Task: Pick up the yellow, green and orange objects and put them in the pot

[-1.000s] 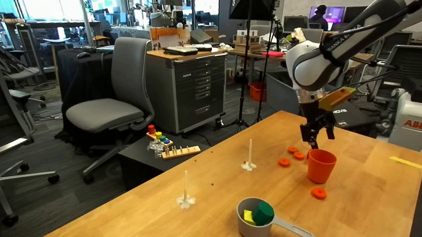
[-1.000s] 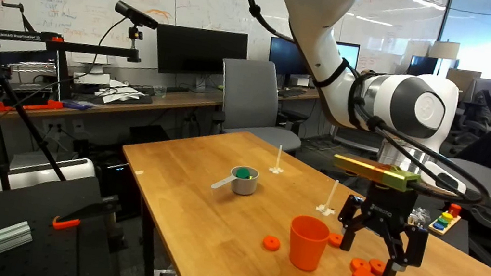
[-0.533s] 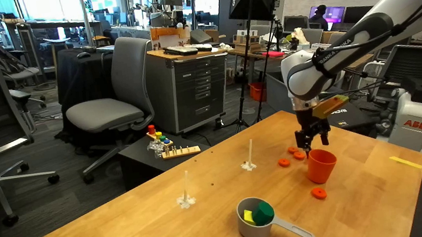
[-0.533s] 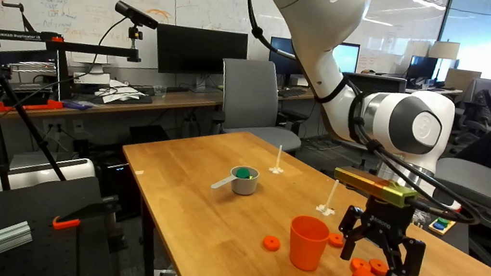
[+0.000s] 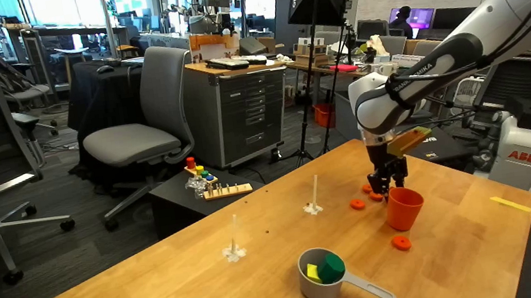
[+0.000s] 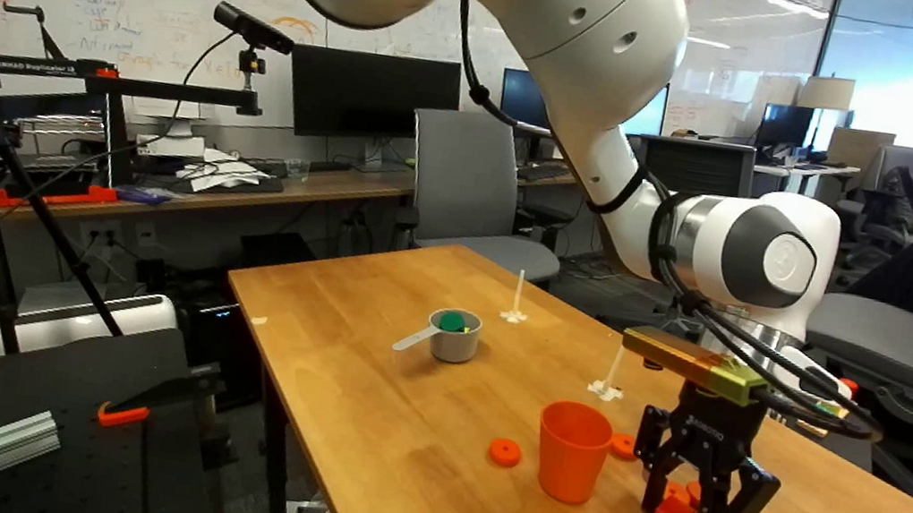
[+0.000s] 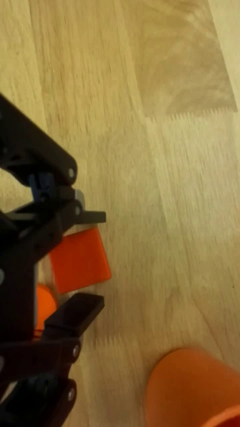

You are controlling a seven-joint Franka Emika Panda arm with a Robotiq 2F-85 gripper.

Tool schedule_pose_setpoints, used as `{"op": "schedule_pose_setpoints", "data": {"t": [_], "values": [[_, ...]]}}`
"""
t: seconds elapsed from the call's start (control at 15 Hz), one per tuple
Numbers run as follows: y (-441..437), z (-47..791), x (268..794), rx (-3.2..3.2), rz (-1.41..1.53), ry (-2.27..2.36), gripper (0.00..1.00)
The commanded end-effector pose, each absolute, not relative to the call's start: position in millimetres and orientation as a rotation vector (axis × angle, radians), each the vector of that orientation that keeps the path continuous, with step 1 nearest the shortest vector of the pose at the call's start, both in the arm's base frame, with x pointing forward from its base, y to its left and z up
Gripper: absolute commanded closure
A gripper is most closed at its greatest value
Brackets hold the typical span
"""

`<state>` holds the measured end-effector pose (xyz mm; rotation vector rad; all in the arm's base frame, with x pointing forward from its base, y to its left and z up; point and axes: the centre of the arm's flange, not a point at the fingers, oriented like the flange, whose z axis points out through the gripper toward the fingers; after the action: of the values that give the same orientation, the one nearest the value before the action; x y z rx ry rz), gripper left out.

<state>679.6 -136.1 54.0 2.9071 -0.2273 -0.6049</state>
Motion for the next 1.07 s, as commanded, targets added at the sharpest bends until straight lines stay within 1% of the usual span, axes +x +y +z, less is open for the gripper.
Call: {"op": "schedule_pose_setpoints", "data": {"t": [0.0, 0.07, 0.13, 0.47, 0.73, 1.0], "values": [[-144.8, 53.3, 693.9, 2.927, -0.617, -0.242, 0.73], [-145.3, 58.4, 695.1, 2.932, -0.617, -0.248, 0.82], [-145.6, 64.9, 696.8, 2.935, -0.613, -0.254, 0.88], [-128.7, 135.8, 711.6, 2.993, -0.486, -0.207, 0.88], [-78.5, 199.0, 724.4, 3.106, -0.381, -0.074, 0.88], [-5.2, 212.5, 725.3, 3.279, -0.463, 0.096, 0.88]]}}
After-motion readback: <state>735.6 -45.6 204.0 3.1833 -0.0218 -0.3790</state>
